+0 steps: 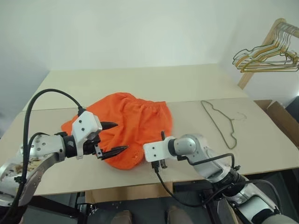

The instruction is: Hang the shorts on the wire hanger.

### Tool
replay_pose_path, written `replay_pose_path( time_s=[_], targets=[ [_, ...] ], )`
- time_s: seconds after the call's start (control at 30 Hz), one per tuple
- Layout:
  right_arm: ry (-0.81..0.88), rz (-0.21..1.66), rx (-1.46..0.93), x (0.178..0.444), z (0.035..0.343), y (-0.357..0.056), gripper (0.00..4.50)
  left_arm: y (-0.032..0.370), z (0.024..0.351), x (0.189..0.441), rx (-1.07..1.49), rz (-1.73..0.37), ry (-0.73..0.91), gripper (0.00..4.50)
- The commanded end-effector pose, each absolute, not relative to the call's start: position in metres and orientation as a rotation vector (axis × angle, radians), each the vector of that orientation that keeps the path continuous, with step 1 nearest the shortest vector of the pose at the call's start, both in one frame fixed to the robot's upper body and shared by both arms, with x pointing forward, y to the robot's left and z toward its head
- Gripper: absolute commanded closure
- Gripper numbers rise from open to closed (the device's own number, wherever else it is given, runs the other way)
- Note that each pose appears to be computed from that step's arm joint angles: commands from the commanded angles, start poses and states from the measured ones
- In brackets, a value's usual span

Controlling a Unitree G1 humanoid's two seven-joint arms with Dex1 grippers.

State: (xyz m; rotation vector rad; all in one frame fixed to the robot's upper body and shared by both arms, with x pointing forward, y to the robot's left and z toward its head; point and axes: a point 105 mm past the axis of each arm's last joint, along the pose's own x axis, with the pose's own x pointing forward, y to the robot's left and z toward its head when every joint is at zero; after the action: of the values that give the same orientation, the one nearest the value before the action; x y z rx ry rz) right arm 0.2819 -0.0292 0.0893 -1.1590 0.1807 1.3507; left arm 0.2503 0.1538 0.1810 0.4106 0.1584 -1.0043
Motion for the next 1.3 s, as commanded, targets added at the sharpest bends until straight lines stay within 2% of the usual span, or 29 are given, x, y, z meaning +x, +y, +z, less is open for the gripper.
replay_pose_path(
  time_s=[0.03, 0.17, 0.2, 0.37, 0.53, 0.67, 0.77, 0.87, 1.07, 1.23, 1.27, 1.3],
  targets=[
    [0.159, 1.411, -1.093, 0.274, 0.112, -0.042, 1.65, 0.147, 0.188, 0.252, 0.434, -1.021, 0.117, 0.0],
    [0.181, 1.466, -0.992, 0.269, 0.139, -0.066, 0.16, 0.123, 0.178, 0.258, 0.421, -1.071, 0.16, 0.0],
    [0.183, 1.483, -0.974, 0.267, 0.145, -0.07, 0.05, 0.118, 0.175, 0.26, 0.422, -1.074, 0.179, 0.0],
    [0.185, 1.503, -0.97, 0.264, 0.167, -0.096, 0.05, 0.088, 0.154, 0.262, 0.387, -1.121, 0.371, 0.0],
    [0.212, 1.433, -0.993, 0.271, 0.168, -0.111, 0.05, 0.071, 0.124, 0.273, 0.484, -1.039, 0.627, 0.0],
    [0.211, 1.403, -0.975, 0.271, 0.168, -0.111, 0.05, 0.064, 0.105, 0.288, 0.527, -0.921, 0.707, 0.0],
    [0.208, 1.387, -0.96, 0.268, 0.167, -0.111, 0.05, 0.065, 0.09, 0.298, 0.613, -0.842, 0.707, 0.0],
    [0.207, 1.372, -0.948, 0.266, 0.166, -0.112, 0.0, 0.07, 0.083, 0.307, 0.685, -0.803, 0.685, 0.56],
    [0.207, 1.346, -0.934, 0.267, 0.166, -0.113, 0.0, 0.086, 0.089, 0.308, 0.704, -0.8, 0.678, 2.54],
    [0.21, 1.337, -0.932, 0.272, 0.163, -0.114, 0.0, 0.109, 0.096, 0.289, 0.736, -0.894, 0.699, 4.27],
    [0.211, 1.335, -0.933, 0.274, 0.162, -0.114, 0.0, 0.116, 0.098, 0.281, 0.754, -0.944, 0.694, 4.48],
    [0.21, 1.33, -0.943, 0.277, 0.16, -0.114, 0.0, 0.123, 0.101, 0.271, 0.772, -1.005, 0.69, 4.48]
  ],
)
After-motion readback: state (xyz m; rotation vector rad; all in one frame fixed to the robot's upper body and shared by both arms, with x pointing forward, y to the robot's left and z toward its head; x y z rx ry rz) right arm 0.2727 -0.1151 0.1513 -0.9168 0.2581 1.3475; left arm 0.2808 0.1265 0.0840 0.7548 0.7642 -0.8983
